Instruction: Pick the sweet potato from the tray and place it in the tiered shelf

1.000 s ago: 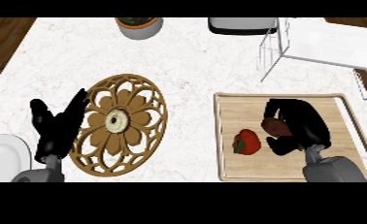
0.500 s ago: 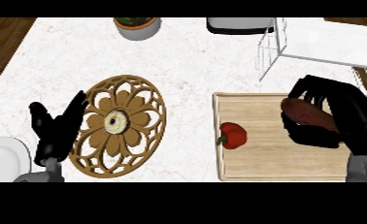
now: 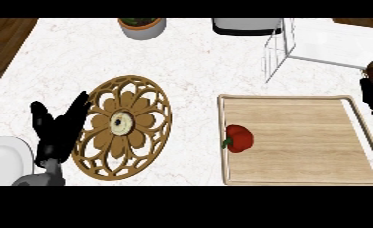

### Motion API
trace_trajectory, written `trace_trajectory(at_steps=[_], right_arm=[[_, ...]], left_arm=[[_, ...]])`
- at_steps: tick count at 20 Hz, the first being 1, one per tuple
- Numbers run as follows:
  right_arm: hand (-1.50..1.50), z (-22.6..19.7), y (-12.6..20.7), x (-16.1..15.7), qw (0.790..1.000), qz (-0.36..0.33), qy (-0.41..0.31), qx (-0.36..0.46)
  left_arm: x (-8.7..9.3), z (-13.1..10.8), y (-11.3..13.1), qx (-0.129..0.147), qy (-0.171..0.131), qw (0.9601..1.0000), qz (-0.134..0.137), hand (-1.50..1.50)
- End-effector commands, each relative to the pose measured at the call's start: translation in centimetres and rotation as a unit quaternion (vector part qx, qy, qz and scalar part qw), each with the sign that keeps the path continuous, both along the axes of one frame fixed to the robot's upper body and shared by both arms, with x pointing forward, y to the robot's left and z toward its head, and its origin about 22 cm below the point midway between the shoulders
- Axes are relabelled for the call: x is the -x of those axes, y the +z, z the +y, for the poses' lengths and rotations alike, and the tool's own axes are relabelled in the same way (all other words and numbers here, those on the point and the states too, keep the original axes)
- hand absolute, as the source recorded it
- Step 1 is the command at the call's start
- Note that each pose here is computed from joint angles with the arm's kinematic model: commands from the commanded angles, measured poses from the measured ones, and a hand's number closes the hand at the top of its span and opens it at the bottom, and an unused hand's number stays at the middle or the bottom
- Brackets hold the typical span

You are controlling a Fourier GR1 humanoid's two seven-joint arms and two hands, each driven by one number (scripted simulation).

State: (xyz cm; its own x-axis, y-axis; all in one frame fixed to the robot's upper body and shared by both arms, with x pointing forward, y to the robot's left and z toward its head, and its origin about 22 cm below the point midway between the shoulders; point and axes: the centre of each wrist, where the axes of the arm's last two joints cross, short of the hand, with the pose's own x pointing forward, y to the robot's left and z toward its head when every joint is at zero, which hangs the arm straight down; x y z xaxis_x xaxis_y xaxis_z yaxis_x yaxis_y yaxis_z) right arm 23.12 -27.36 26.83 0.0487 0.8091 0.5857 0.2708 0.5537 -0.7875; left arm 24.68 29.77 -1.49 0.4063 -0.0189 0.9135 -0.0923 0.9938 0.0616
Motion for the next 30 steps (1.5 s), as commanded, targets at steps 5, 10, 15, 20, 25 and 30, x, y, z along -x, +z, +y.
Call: trace_trajectory(at_steps=[5, 10, 15, 20, 25, 30], right_arm=[[1.50, -4.9, 6.6, -2.7, 0.998, -0.025, -0.046, -0.037], [1.50, -7.6, 10.1, -5.0, 0.996, -0.037, -0.069, -0.042], [1.50, -10.0, 11.4, -7.3, 0.996, -0.028, -0.077, -0.038], [1.50, -11.0, 9.3, -9.7, 0.999, 0.007, -0.047, -0.014], [1.50, -11.7, 7.7, -13.1, 0.999, 0.007, -0.037, 0.017], [1.50, -12.5, 6.4, -15.0, 0.998, 0.004, -0.050, 0.023]], left_arm=[[-0.7, -1.8, -0.3, -0.001, -0.005, 0.9999, 0.010, 0.00], [-1.0, 1.3, -0.5, 0.006, -0.005, 0.9999, 0.015, 0.00], [2.2, -0.4, -3.3, 0.003, -0.018, 0.9997, 0.014, 0.00], [0.7, 0.8, -3.0, 0.014, -0.010, 0.9996, 0.021, 0.00], [-0.7, -1.7, -1.8, 0.004, -0.016, 0.9997, 0.015, 0.00], [-0.4, -0.1, -0.1, 0.007, -0.017, 0.9997, 0.018, 0.00]])
